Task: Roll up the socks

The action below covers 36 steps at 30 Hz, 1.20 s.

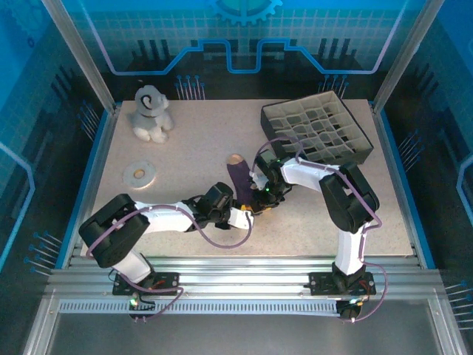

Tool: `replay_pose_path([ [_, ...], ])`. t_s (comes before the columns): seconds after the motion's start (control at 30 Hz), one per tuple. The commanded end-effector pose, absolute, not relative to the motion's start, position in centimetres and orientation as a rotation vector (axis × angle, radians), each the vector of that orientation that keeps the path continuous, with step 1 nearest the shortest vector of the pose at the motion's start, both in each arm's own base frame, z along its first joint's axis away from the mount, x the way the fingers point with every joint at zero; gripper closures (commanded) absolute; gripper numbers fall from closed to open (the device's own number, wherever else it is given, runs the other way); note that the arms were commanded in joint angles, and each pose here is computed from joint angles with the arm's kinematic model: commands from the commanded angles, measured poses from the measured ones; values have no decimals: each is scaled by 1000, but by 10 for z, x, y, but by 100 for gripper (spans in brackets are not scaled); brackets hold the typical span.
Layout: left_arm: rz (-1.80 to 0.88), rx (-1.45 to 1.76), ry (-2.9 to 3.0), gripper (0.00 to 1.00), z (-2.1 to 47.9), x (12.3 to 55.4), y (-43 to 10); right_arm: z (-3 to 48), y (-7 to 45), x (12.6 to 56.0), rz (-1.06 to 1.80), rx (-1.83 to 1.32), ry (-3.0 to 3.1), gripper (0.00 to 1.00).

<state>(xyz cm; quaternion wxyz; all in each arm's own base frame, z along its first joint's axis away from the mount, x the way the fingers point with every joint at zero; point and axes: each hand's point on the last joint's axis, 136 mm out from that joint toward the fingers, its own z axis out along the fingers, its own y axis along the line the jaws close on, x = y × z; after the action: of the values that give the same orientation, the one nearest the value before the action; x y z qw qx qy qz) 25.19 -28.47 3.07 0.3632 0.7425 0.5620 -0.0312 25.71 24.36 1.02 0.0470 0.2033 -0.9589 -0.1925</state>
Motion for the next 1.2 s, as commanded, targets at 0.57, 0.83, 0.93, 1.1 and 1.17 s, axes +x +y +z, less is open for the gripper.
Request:
replay_pose_path([
  [0.57,-17,1861,1386,62,50,268,-291,-52,200,227,-274,569,-2805,71],
  [0.83,-28,1838,1346,62,71,266,-293,-53,201,226,-277,569,-2802,71],
  [0.93,-29,1854,1346,62,69,264,-292,-53,202,226,-281,570,-2801,72],
  [1.1,-36,1888,1359,62,59,263,-292,-52,202,226,-288,570,-2800,72],
  [1.17,-35,1899,1362,63,56,264,-292,-52,202,226,-293,569,-2799,72],
])
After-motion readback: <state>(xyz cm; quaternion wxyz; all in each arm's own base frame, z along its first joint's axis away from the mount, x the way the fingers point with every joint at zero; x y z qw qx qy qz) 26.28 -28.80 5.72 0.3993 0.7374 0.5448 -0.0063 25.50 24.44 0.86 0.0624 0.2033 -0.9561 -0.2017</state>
